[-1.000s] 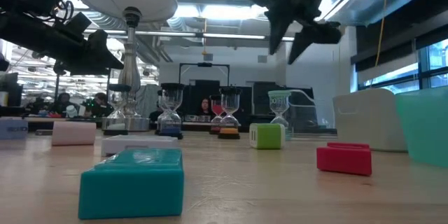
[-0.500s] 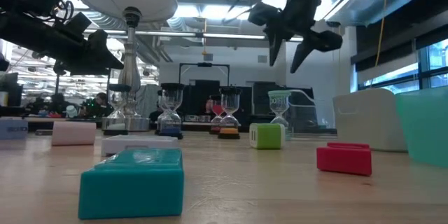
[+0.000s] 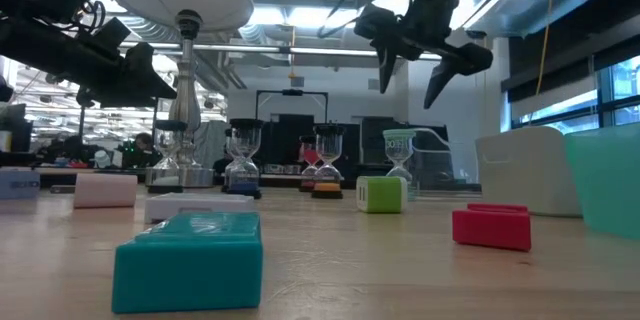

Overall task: Pick & Place Office items
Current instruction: Put the light blue hourglass into the transparent bin

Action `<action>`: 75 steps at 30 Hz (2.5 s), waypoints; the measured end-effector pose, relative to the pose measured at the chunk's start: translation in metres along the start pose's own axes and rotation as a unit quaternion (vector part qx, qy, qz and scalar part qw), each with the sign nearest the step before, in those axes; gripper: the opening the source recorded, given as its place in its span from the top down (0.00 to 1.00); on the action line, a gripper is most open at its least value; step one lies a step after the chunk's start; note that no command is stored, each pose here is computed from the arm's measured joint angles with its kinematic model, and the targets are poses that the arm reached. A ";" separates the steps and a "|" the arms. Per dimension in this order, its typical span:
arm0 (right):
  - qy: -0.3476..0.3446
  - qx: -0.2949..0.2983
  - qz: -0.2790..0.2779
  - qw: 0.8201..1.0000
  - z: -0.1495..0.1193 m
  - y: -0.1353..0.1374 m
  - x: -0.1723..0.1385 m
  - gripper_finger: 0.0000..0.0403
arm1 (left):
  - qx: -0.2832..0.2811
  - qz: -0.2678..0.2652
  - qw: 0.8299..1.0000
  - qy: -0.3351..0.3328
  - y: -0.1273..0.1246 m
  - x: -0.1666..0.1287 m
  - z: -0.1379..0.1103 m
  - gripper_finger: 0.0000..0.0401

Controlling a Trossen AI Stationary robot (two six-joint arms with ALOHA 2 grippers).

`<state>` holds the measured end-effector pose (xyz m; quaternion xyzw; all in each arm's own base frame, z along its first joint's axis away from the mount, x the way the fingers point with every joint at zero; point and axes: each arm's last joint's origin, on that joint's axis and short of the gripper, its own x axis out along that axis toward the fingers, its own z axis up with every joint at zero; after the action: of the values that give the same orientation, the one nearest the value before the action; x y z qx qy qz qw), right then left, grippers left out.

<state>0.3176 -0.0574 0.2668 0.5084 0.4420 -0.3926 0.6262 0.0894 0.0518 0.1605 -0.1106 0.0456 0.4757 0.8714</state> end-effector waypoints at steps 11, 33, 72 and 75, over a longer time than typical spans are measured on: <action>0.027 0.036 -0.032 0.998 0.009 0.002 0.029 0.04 | 0.000 0.000 1.000 0.000 0.000 0.000 0.000 0.26; -0.021 0.117 -0.060 0.991 0.022 0.002 0.051 0.02 | 0.000 0.000 1.000 0.000 0.000 0.000 0.000 0.26; -0.058 0.209 -0.097 0.971 0.022 0.003 0.079 0.44 | 0.000 0.000 1.000 0.000 0.000 0.000 0.000 0.26; -0.054 0.209 -0.098 0.972 0.022 0.003 0.079 0.53 | 0.000 0.000 1.000 0.000 0.000 0.000 0.000 0.26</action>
<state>0.3476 -0.0814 0.1944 0.5603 0.3631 -0.5624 0.4877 0.0894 0.0518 0.1604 -0.1106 0.0458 0.4758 0.8713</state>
